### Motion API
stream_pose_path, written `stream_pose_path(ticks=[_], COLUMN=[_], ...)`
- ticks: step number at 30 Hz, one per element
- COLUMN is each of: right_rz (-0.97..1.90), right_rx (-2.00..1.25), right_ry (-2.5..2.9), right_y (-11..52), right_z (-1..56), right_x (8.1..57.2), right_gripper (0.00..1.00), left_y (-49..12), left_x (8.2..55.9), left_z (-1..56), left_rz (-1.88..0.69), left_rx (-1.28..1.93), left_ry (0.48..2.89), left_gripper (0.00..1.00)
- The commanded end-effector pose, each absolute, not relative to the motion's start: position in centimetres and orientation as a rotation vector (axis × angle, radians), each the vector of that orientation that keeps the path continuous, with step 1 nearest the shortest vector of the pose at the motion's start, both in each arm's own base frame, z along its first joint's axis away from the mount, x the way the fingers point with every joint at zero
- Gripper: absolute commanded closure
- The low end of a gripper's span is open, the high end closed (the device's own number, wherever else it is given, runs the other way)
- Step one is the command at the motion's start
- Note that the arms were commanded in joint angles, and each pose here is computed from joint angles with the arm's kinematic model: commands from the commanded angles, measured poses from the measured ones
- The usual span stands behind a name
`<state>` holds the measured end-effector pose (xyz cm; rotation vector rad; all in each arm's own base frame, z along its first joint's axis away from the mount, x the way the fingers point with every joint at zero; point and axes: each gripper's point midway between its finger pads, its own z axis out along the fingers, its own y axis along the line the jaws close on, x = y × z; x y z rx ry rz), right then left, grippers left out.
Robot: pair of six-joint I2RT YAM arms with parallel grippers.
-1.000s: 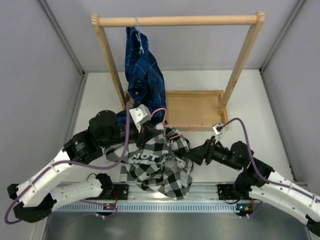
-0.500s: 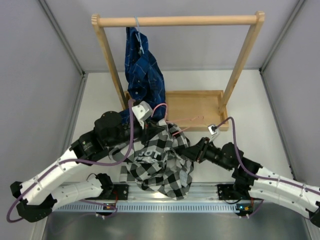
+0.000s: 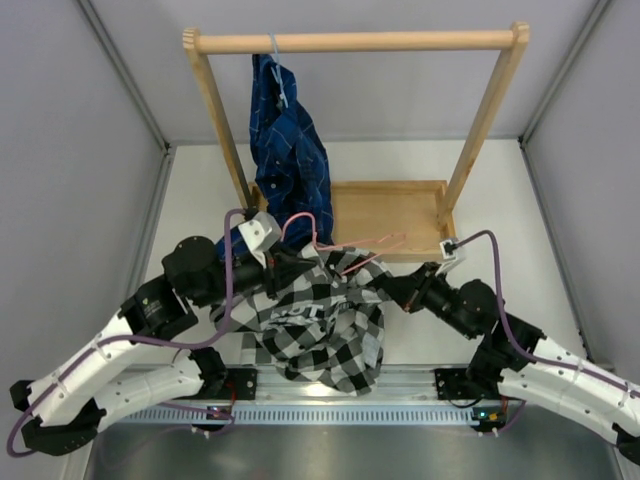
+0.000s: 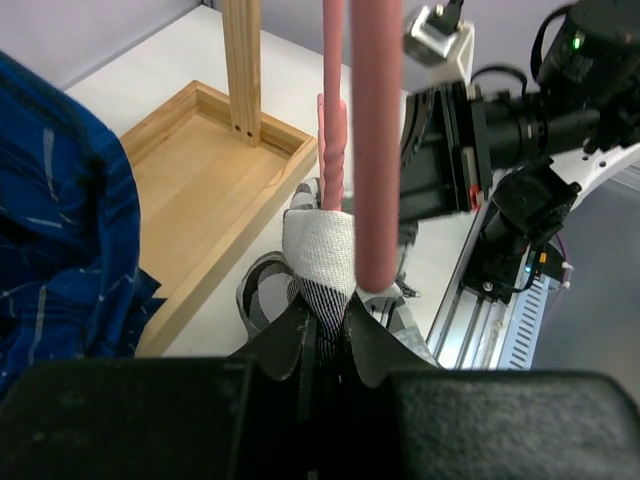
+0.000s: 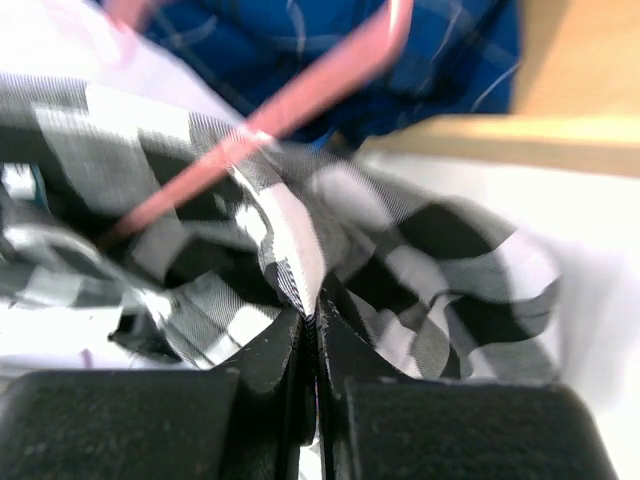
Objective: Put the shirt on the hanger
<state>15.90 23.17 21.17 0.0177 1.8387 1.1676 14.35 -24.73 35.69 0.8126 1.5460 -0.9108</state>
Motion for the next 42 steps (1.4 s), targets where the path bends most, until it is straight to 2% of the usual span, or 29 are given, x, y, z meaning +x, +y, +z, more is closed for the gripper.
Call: stream_pose_path(ticks=[1,9,16,24,29,33,38,42], right_rz=[0.975,0.831,0.76,0.322,0.249,0.077,0.044,0.288], right_rx=[0.026,0.077,0.025,-0.029,-0.146,-0.204,-0.29,-0.296], right_ry=[1.837,1.848,1.88,1.938,1.979,1.963,1.916,1.918], right_y=[20.6,16.9,17.3,13.9,15.4,15.7,17.9,19.5], right_z=[22.6,23.7,24.0,25.2,27.2,28.8,30.3,30.3], right_x=[18.2,21.8,23.4,27.9,29.0,29.1,28.1,25.8], right_gripper=[1.0,1.0,1.0,1.0,1.0,1.0,1.0,1.0], left_y=[-23.5,-21.0,-20.1,-19.9,-21.3,-22.9,-24.0,-23.4], left_x=[12.8,11.3,11.1,12.8,12.8,12.2,12.3,14.8], left_z=[34.6,30.3,28.5,26.8,27.4,27.4,26.4,28.1], left_rz=[-0.948,-0.903,-0.85,-0.709,-0.74,-0.804,-0.812,-0.722], left_rx=[0.81,0.839,0.865,0.912,0.975,1.057,1.102,0.896], left_ry=[1.55,1.709,1.759,1.833,1.833,1.837,1.889,1.936], left_gripper=[1.0,1.0,1.0,1.0,1.0,1.0,1.0,1.0])
